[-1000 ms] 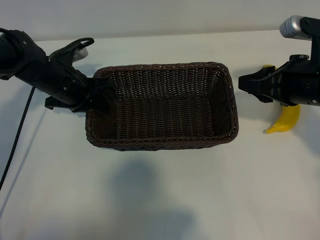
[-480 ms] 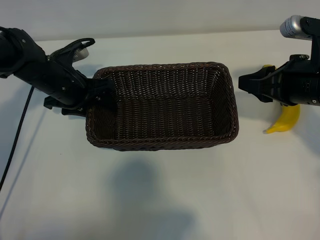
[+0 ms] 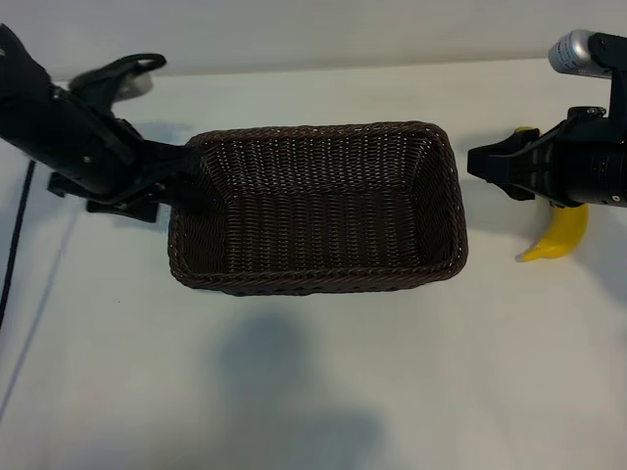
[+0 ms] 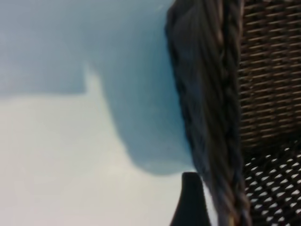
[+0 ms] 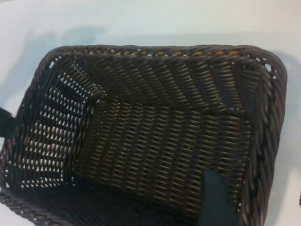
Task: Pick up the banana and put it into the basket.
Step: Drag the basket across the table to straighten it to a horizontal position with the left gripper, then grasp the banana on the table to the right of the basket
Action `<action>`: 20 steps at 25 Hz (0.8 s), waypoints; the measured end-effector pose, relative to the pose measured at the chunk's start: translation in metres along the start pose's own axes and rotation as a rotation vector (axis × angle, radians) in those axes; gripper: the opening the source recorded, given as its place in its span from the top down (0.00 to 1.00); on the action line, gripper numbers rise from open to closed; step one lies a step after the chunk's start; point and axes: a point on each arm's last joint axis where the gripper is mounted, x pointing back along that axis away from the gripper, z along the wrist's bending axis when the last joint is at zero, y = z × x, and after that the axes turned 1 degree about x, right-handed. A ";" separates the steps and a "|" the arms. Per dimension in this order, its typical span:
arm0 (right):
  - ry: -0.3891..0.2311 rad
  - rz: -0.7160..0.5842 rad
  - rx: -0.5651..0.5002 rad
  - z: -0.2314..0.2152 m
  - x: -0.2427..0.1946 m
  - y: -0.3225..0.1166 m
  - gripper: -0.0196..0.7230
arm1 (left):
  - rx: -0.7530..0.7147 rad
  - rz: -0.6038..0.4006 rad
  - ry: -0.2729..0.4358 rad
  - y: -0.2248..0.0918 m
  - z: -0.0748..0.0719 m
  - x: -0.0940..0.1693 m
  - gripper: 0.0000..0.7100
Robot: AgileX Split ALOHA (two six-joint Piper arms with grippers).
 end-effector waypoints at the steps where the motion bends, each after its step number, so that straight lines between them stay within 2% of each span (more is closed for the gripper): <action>1: 0.000 0.000 0.000 0.000 0.000 0.000 0.39 | -0.004 -0.009 0.014 0.000 0.000 0.005 0.17; 7: 0.000 0.000 0.000 0.000 0.000 0.000 0.39 | -0.022 -0.066 0.032 -0.002 -0.006 0.028 0.18; 11: 0.000 0.000 0.000 0.000 0.000 0.000 0.39 | -0.070 -0.025 0.078 -0.008 -0.003 0.035 0.18; 15: -0.001 0.000 0.000 0.000 0.000 0.000 0.39 | -0.083 0.036 0.187 -0.018 0.003 0.050 0.18; 20: -0.004 -0.002 0.000 0.000 0.000 0.000 0.39 | -0.026 0.025 0.379 -0.029 0.012 0.081 0.18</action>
